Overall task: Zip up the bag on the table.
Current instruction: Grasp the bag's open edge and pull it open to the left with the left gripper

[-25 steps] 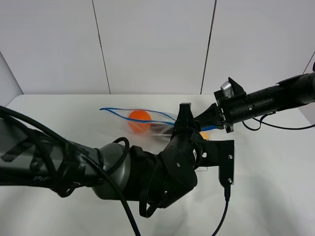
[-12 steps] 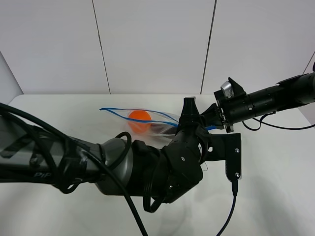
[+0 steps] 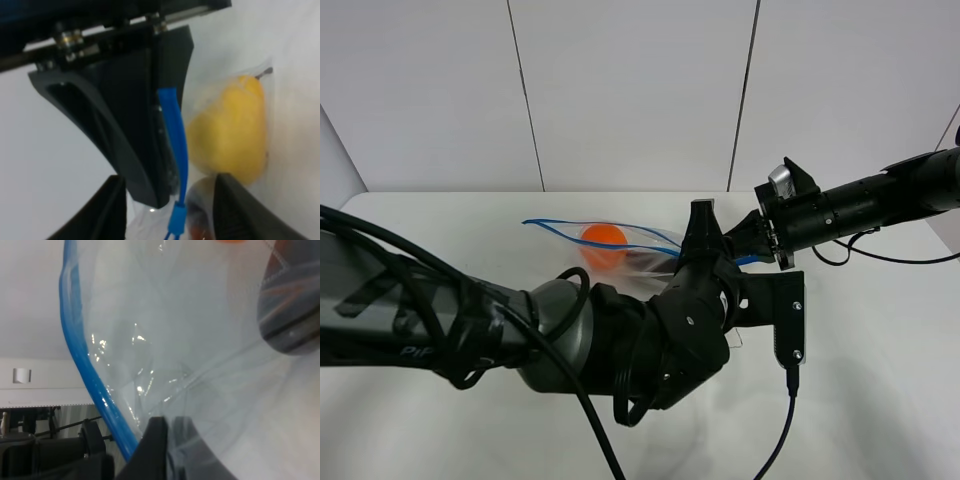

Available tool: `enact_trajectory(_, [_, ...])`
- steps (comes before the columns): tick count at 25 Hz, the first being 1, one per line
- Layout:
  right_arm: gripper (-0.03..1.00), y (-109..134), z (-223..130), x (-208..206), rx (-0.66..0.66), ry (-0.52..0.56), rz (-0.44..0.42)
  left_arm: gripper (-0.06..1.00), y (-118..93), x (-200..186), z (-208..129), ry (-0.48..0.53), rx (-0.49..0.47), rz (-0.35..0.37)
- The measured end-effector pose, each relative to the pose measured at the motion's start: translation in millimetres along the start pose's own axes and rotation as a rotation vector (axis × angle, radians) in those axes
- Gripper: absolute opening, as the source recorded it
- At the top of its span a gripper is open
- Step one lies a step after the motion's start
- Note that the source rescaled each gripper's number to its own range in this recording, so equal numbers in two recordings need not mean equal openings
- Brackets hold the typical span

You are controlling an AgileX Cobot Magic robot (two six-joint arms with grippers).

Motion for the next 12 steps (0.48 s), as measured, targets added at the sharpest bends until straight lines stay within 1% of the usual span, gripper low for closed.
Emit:
enact_trajectory(2, [0.00, 0.0, 0.0, 0.0, 0.000, 0.000, 0.000, 0.36, 1.2, 0.5, -0.9, 0.003, -0.001, 0.004])
enact_trajectory(6, [0.00, 0.0, 0.0, 0.0, 0.000, 0.000, 0.000, 0.19, 1.1, 0.5, -1.0, 0.003, 0.000, 0.004])
enact_trajectory(7, [0.00, 0.1, 0.1, 0.0, 0.000, -0.001, 0.000, 0.17, 1.1, 0.5, -1.0, 0.003, 0.000, 0.004])
enact_trajectory(12, [0.00, 0.1, 0.1, 0.0, 0.000, -0.001, 0.000, 0.13, 0.5, 0.5, -0.7, 0.002, 0.005, 0.001])
Point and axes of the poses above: a point on each arm's last joint axis where the gripper is mounted, x pointing out along that axis toward the gripper, y along the wrist's bending axis when the last joint is at zero, z = x × y, the point moved 9 cm from there along x, pointing out along that axis toward the gripper, and after that the axes turned 14 degrees about -x, right-handed, at the moved point
